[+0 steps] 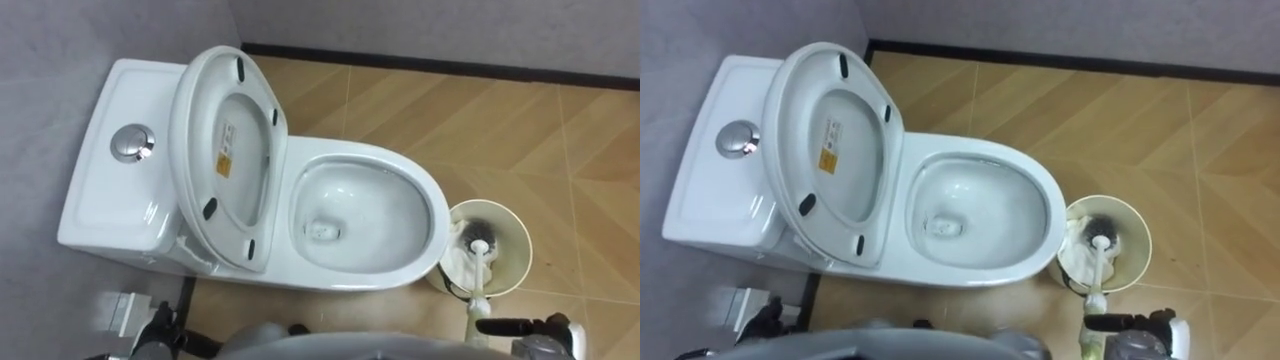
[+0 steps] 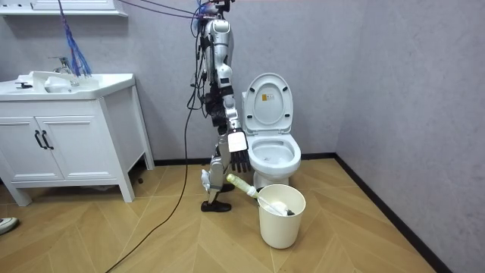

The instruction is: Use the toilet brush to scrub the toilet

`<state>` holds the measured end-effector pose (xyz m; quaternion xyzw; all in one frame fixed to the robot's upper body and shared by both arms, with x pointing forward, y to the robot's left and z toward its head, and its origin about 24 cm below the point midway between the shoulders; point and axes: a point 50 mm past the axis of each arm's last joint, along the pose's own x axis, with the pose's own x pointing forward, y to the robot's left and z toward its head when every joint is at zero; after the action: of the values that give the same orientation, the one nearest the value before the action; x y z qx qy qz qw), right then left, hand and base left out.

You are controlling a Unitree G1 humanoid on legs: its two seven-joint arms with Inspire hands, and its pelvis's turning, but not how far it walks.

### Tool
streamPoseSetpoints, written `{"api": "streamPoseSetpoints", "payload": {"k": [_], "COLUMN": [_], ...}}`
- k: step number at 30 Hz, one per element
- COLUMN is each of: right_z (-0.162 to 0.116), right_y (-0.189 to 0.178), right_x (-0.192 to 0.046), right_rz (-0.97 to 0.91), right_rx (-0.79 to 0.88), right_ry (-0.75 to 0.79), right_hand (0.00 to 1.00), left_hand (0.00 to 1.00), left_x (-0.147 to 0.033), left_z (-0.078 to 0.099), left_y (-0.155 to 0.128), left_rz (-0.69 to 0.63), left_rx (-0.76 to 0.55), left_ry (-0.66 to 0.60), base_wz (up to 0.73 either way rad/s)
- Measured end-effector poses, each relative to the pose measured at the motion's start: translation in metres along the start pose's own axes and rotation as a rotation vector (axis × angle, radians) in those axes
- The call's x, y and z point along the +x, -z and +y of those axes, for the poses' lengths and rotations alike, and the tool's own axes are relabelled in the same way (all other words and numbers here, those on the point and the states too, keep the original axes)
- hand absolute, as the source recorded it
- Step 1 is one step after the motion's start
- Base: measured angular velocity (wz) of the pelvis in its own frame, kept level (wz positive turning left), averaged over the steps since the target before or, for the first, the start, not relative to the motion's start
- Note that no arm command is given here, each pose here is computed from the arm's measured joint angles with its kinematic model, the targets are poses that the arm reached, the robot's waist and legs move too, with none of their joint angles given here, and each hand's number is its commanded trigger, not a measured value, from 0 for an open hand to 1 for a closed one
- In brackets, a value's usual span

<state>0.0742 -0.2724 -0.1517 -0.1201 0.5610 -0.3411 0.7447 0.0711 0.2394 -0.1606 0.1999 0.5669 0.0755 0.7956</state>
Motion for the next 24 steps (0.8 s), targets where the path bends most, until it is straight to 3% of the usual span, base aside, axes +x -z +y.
{"api": "streamPoseSetpoints", "payload": {"k": [5, 13, 24], "right_z": [0.008, 0.025, 0.013], "right_y": [-0.022, -0.087, -0.114], "right_x": [-0.001, -0.009, -0.007], "right_rz": [-0.001, -0.092, -0.116], "right_rx": [0.091, 0.222, 0.28], "right_ry": [-0.015, -0.072, -0.097], "right_hand": [0.0, 0.0, 0.0], "left_hand": [0.0, 0.0, 0.0], "left_x": [0.005, 0.007, -0.009], "left_z": [0.006, 0.001, -0.01], "left_y": [-0.022, -0.094, -0.159], "left_rz": [-0.06, -0.233, -0.452], "left_rx": [0.017, 0.002, -0.016], "left_ry": [-0.009, 0.018, 0.047], "base_wz": [0.08, 0.04, 0.11]}}
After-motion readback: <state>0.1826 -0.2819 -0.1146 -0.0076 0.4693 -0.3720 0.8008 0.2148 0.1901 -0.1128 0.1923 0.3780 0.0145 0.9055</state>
